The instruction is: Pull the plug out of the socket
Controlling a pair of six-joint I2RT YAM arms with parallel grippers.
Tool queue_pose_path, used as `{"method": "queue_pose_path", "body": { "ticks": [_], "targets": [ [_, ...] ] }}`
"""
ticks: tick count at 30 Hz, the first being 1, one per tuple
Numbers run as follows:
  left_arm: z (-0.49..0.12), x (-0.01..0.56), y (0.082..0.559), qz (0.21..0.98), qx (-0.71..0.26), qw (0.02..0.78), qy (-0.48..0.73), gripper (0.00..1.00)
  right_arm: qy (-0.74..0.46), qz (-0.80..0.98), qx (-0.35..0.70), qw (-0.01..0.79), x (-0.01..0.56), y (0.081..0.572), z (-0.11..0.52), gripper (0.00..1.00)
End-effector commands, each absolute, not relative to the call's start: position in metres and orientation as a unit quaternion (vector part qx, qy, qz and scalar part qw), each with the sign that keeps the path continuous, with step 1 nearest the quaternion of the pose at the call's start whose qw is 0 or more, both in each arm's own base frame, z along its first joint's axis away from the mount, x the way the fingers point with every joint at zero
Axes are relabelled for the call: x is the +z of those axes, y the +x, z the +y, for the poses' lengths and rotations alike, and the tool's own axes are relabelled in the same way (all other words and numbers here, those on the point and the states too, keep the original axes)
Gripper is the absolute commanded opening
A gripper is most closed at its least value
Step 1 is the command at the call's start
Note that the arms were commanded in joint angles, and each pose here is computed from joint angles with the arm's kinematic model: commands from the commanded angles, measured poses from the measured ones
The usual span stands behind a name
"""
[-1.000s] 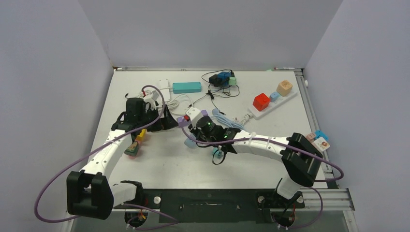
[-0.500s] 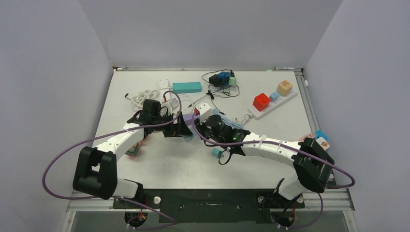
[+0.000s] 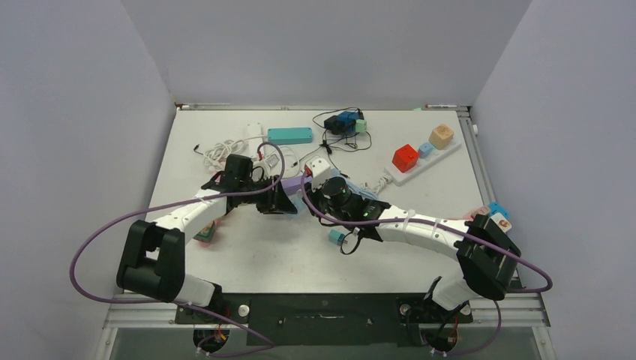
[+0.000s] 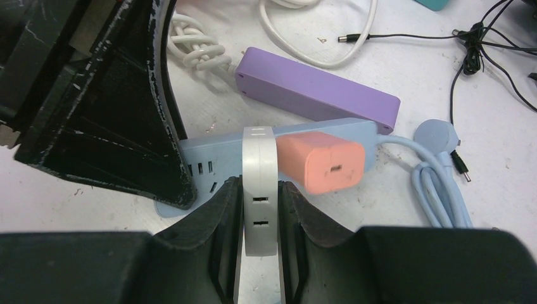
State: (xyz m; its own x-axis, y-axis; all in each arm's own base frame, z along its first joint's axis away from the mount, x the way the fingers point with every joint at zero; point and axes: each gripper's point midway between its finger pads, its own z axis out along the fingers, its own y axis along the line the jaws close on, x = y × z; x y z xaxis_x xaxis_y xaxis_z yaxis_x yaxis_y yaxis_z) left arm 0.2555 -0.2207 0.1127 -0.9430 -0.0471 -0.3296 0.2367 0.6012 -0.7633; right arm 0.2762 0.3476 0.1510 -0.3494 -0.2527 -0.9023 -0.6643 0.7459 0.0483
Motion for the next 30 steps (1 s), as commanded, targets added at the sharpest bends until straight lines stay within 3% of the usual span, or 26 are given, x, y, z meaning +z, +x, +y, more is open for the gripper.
{"method": "queue_pose_path", "body": {
  "ticks": [1, 4, 6, 20, 30],
  "targets": [
    [-0.228, 0.119, 0.261, 0.869, -0.459, 0.169, 0.069, 0.24, -0.263, 0.762, 0.248, 0.538, 0.194, 0.284, 0.353, 0.05],
    [-0.227, 0.116, 0.262, 0.873, -0.453, 0.168, 0.065, 0.06, -0.260, 0.770, 0.236, 0.533, 0.189, 0.288, 0.345, 0.05],
    [-0.225, 0.113, 0.263, 0.876, -0.448, 0.167, 0.059, 0.00, -0.257, 0.773, 0.230, 0.532, 0.186, 0.291, 0.339, 0.05],
    [-0.219, 0.106, 0.265, 0.887, -0.430, 0.163, 0.051, 0.00, -0.219, 0.793, 0.209, 0.530, 0.179, 0.314, 0.304, 0.05],
    [-0.209, 0.097, 0.271, 0.896, -0.416, 0.154, 0.022, 0.00, -0.245, 0.775, 0.179, 0.555, 0.185, 0.276, 0.333, 0.05]
  ]
}}
